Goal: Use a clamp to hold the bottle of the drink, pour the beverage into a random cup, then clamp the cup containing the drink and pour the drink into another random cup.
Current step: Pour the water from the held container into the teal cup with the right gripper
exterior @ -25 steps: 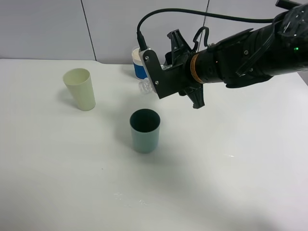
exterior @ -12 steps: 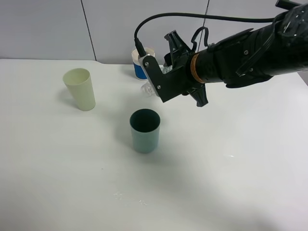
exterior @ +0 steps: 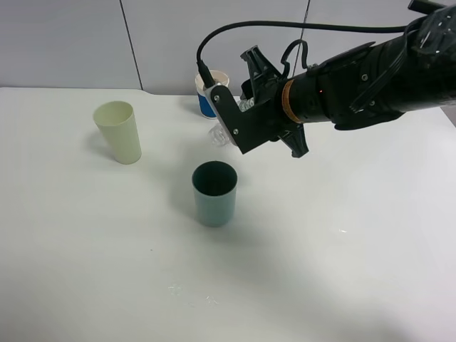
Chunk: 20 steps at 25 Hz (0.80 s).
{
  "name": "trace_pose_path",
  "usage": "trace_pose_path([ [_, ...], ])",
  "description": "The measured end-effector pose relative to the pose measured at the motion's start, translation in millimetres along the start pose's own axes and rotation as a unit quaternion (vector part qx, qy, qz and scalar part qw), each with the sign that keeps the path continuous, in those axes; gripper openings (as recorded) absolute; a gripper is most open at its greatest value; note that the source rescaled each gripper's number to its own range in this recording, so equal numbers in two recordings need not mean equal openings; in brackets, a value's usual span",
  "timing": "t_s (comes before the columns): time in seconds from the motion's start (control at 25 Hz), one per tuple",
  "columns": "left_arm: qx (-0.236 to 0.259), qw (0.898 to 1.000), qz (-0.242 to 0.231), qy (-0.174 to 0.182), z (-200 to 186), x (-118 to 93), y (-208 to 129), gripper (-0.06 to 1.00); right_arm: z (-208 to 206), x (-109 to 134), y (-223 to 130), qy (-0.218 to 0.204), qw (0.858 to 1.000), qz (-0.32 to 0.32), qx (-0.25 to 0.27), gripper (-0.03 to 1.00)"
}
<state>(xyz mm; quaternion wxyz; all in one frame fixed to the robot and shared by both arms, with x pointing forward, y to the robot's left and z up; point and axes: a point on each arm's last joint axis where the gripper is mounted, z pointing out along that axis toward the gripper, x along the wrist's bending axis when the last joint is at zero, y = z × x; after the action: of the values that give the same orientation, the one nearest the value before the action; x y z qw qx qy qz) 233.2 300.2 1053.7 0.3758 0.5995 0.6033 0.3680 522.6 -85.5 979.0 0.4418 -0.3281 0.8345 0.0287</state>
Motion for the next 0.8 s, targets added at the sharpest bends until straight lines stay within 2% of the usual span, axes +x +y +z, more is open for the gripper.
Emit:
trace_pose_path([
  [0.8,0.0,1.0,0.003,0.0,0.0,0.0,0.0,1.0,0.0,-1.3,1.5,-0.008,0.999,-0.048,-0.008,0.01],
])
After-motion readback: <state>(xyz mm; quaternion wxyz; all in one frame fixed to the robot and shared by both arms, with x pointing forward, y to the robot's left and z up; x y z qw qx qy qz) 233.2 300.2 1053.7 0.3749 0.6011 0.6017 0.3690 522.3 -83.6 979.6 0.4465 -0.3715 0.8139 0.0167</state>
